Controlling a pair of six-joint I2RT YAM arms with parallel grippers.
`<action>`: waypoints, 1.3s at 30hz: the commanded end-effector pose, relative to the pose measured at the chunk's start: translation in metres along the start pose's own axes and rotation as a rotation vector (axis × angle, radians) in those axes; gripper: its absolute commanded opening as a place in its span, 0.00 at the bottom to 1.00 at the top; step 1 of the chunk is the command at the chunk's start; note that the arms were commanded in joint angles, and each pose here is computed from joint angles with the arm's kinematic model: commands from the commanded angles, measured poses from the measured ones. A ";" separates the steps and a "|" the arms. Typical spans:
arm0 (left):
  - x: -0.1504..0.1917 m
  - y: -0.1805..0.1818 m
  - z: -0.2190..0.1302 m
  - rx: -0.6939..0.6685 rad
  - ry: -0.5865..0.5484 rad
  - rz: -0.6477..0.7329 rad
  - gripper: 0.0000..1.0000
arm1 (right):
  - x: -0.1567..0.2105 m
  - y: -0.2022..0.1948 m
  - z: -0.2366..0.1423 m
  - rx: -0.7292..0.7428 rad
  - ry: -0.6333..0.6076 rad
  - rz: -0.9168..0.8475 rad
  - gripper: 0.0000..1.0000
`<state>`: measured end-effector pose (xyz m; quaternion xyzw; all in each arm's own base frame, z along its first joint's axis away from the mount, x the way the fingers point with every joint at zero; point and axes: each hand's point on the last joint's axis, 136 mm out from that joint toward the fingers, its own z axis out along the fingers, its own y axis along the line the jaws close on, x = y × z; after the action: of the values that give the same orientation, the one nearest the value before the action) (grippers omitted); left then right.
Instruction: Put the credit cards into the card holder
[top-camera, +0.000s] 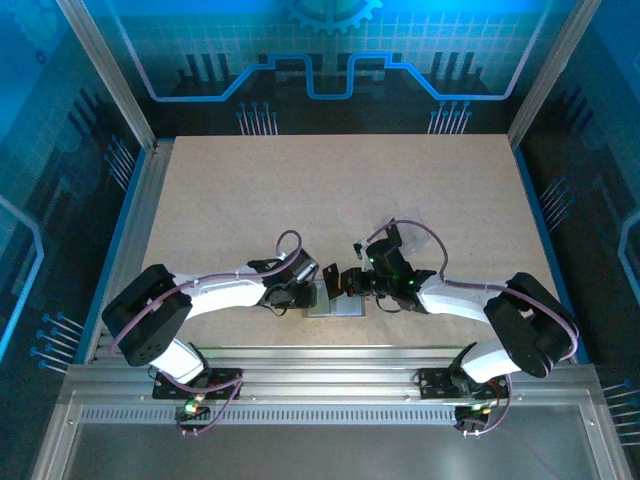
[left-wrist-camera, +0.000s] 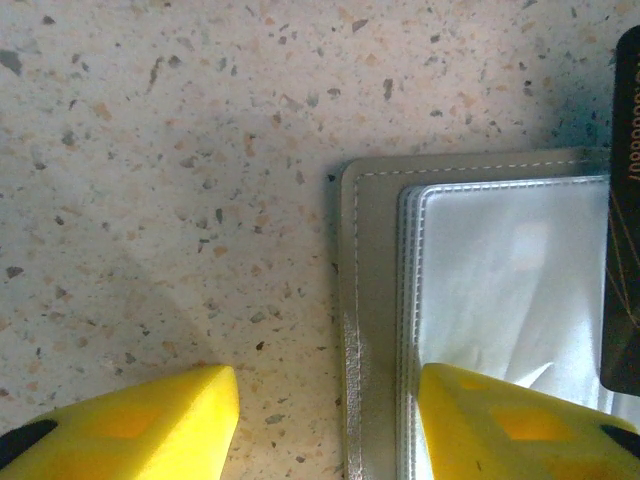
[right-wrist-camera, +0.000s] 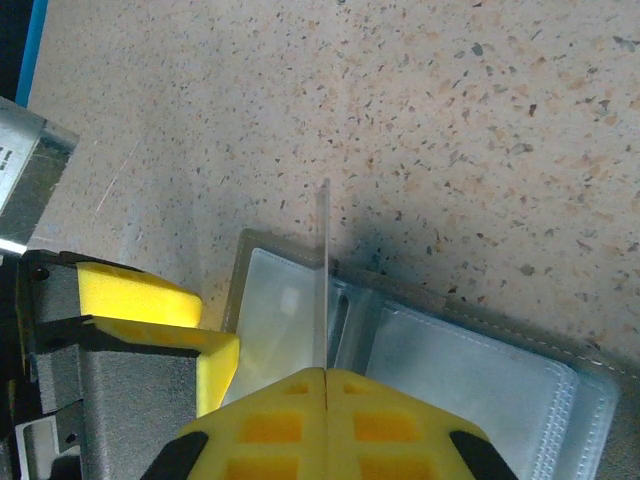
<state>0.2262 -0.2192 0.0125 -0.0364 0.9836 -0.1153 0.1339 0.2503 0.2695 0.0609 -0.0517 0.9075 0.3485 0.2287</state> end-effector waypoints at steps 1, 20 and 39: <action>0.029 0.006 0.025 0.004 0.096 -0.003 0.53 | 0.002 0.006 0.004 -0.017 0.010 0.026 0.00; 0.031 0.007 0.026 0.002 0.099 -0.010 0.53 | 0.029 -0.025 -0.001 0.112 -0.018 0.162 0.00; 0.034 0.005 0.030 0.013 0.110 -0.014 0.53 | 0.052 -0.026 -0.001 0.166 -0.019 0.211 0.00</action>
<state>0.2269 -0.2192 0.0112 -0.0453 0.9827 -0.1175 0.1357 0.2165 0.2543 0.0342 0.0589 0.9242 0.3092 0.2164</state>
